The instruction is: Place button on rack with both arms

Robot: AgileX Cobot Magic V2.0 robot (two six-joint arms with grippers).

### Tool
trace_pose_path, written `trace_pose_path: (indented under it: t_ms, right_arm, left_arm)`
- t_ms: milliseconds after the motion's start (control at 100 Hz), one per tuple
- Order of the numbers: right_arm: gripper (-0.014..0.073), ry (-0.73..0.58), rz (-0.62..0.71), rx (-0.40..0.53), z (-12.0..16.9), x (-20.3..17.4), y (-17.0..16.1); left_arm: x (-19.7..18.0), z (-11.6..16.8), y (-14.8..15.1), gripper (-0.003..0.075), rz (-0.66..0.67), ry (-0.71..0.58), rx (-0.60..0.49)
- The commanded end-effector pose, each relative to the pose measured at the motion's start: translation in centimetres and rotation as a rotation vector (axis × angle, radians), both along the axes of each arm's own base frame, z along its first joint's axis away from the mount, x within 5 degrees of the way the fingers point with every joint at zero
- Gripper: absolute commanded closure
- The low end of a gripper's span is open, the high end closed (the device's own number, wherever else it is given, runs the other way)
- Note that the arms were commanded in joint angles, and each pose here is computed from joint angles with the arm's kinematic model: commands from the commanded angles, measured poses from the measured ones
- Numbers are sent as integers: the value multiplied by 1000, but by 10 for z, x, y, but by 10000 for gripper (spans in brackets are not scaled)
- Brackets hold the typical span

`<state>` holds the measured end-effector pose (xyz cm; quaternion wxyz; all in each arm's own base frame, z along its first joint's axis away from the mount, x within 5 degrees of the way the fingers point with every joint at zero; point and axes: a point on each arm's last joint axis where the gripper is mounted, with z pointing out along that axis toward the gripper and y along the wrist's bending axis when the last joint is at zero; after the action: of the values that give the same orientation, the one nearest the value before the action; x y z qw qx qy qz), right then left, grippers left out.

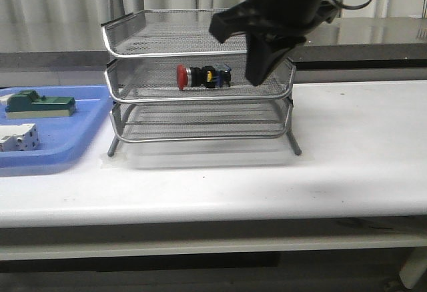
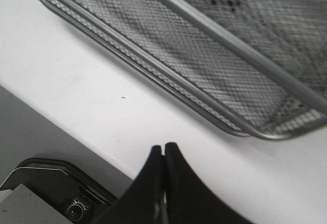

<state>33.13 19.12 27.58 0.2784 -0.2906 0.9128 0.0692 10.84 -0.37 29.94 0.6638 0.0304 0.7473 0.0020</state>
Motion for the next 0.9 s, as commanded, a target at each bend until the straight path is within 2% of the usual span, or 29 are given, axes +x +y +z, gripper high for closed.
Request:
trace_pose_path:
  t_ms: [0, 240, 480, 890]
  right_arm:
    - [662, -134, -44, 73, 41, -9, -20]
    - [662, -231, -191, 124, 66, -44, -82]
    - [662, -328, -339, 184, 74, -95, -131]
    - [662, -517, -406, 269, 67, -188, -164]
  left_arm:
    - [0, 17, 2, 716, 18, -110, -21]
    - [0, 17, 2, 716, 18, -110, -21]
    - [0, 17, 2, 716, 18, -110, -21]
    - [0, 17, 2, 716, 18, -110, -21]
